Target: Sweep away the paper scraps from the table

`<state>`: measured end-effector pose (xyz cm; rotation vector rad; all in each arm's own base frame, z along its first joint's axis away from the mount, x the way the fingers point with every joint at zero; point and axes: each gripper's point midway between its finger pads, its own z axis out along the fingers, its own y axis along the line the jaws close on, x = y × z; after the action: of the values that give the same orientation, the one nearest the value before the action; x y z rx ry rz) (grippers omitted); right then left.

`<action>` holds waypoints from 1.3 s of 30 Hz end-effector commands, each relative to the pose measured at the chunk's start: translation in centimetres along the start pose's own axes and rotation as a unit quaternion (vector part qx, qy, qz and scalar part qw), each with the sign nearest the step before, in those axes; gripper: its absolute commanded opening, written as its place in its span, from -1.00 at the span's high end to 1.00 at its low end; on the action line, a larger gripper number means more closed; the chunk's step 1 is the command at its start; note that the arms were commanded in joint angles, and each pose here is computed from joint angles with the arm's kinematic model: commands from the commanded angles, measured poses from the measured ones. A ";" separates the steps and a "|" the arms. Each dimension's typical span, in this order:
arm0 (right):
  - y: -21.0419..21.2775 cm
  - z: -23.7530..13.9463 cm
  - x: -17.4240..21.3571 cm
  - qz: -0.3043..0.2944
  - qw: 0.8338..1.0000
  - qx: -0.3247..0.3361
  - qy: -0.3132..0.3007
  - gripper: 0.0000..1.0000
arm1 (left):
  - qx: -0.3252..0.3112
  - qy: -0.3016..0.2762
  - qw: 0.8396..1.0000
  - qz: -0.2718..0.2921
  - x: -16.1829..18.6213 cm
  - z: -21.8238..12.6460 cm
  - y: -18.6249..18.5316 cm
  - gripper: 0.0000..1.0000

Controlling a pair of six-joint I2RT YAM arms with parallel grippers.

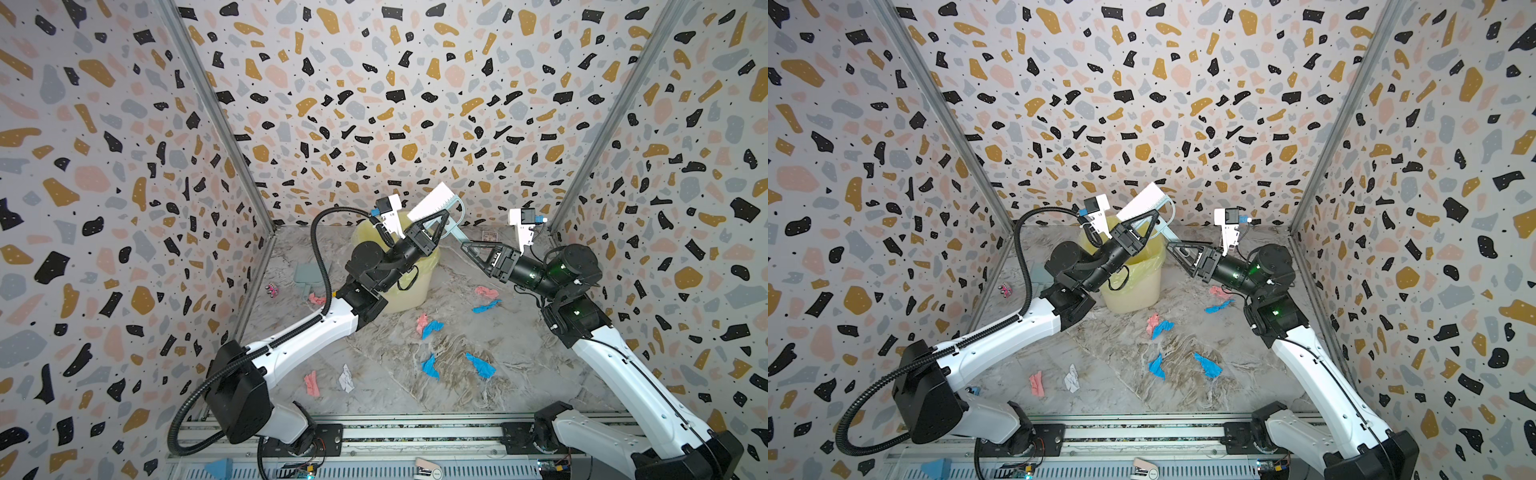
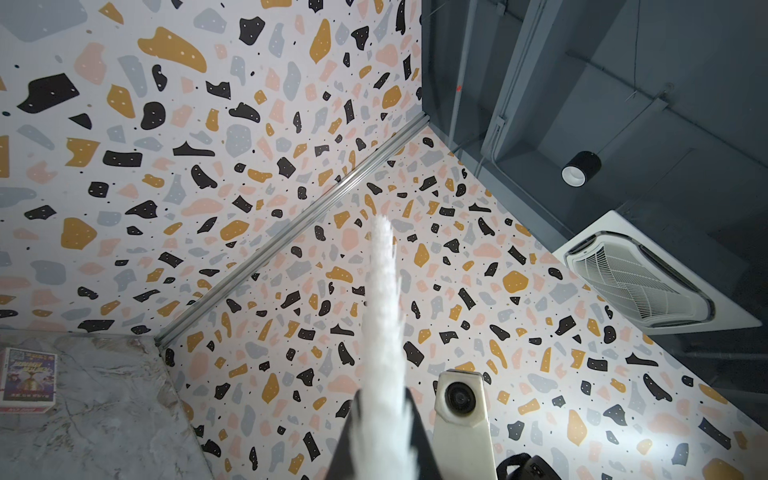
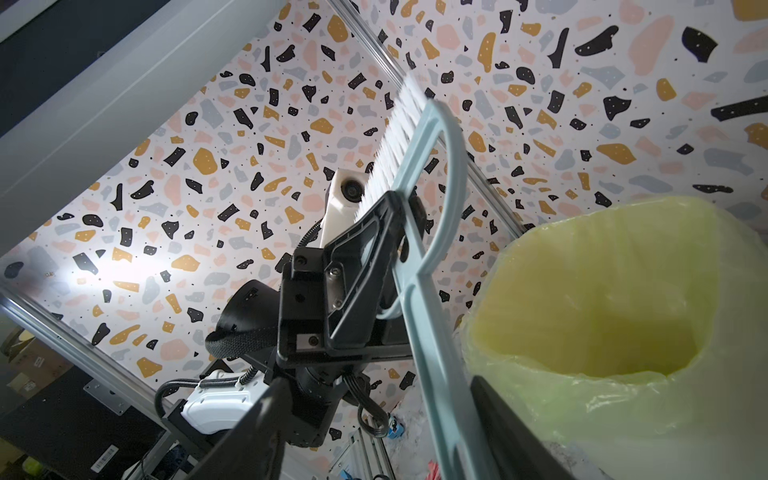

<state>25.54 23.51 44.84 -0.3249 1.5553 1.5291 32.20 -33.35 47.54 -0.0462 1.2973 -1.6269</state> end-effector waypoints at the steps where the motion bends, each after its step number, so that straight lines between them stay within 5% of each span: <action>1: 1.4 -0.2 -0.8 -0.010 0.999 -0.027 -0.015 -0.20 | 0.044 -0.032 0.999 0.002 -1.7 0.0 -2.7 1.00; 9: 1.6 -0.6 -1.2 -0.007 0.999 -0.031 -0.033 0.16 | 0.043 -0.044 0.998 0.002 -2.0 -0.4 -2.6 1.00; 30: 1.6 -0.7 -1.2 0.004 0.998 -0.043 -0.034 0.61 | 0.023 -0.051 0.998 0.015 -2.2 -1.3 -2.0 1.00; 36: 1.4 -0.5 -1.0 0.009 0.999 -0.043 -0.029 0.98 | 0.018 -0.047 0.999 0.014 -1.9 -1.4 -1.6 1.00; 39: 1.2 -0.5 -0.8 0.013 0.999 -0.040 -0.025 1.00 | 0.016 -0.044 0.999 0.013 -1.7 -1.3 -1.4 1.00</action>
<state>25.79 23.18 44.80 -0.2654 1.5220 1.6131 31.68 -31.91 48.26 -0.0949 1.2366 -1.6267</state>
